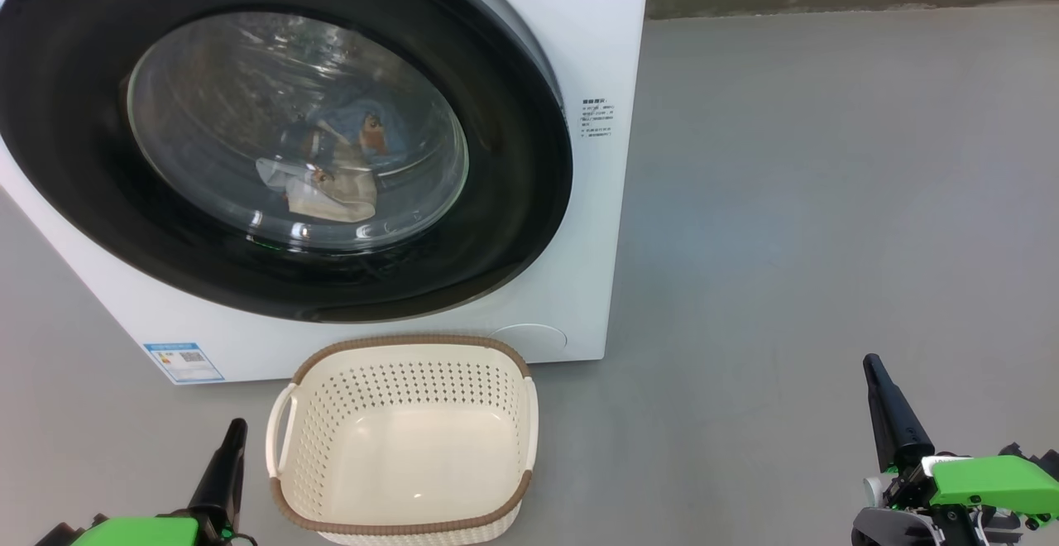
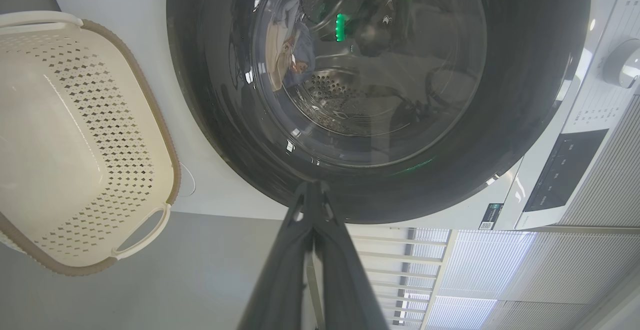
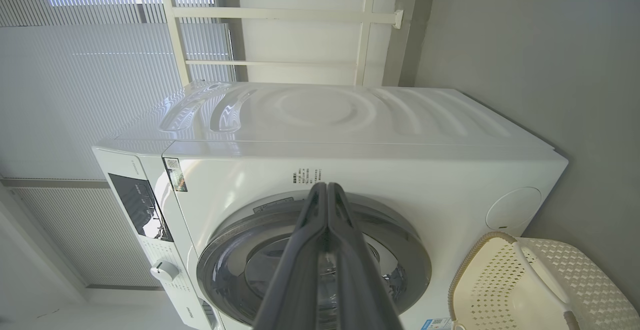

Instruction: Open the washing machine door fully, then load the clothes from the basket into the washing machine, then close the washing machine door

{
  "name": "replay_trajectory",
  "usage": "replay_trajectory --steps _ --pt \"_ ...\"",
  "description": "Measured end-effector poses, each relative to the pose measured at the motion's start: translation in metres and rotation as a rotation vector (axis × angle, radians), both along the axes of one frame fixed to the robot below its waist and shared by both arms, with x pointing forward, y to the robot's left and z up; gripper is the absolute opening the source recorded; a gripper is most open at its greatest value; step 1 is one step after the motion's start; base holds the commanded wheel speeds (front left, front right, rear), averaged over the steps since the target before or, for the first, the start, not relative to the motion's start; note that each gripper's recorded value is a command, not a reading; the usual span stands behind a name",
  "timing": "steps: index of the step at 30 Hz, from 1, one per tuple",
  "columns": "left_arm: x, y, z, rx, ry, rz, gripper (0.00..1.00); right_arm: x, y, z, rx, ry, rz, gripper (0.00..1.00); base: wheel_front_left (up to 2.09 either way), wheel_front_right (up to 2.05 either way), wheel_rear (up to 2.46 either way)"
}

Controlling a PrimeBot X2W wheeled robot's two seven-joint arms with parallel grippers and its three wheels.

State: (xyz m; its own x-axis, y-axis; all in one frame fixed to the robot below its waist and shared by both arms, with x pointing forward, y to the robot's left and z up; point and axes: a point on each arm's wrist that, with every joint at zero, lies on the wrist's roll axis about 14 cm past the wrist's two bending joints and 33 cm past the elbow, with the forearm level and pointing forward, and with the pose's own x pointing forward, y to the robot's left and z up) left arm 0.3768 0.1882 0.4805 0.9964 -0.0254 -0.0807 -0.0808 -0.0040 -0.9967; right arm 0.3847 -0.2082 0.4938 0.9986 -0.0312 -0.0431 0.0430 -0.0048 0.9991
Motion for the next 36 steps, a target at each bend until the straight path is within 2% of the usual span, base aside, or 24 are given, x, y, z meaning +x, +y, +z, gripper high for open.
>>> replay_trajectory --steps 36 --pt "0.0000 -0.0006 0.0000 -0.003 0.000 -0.002 0.00 0.0000 0.0000 0.0000 0.000 0.000 0.000 0.00 0.00 0.00 0.00"
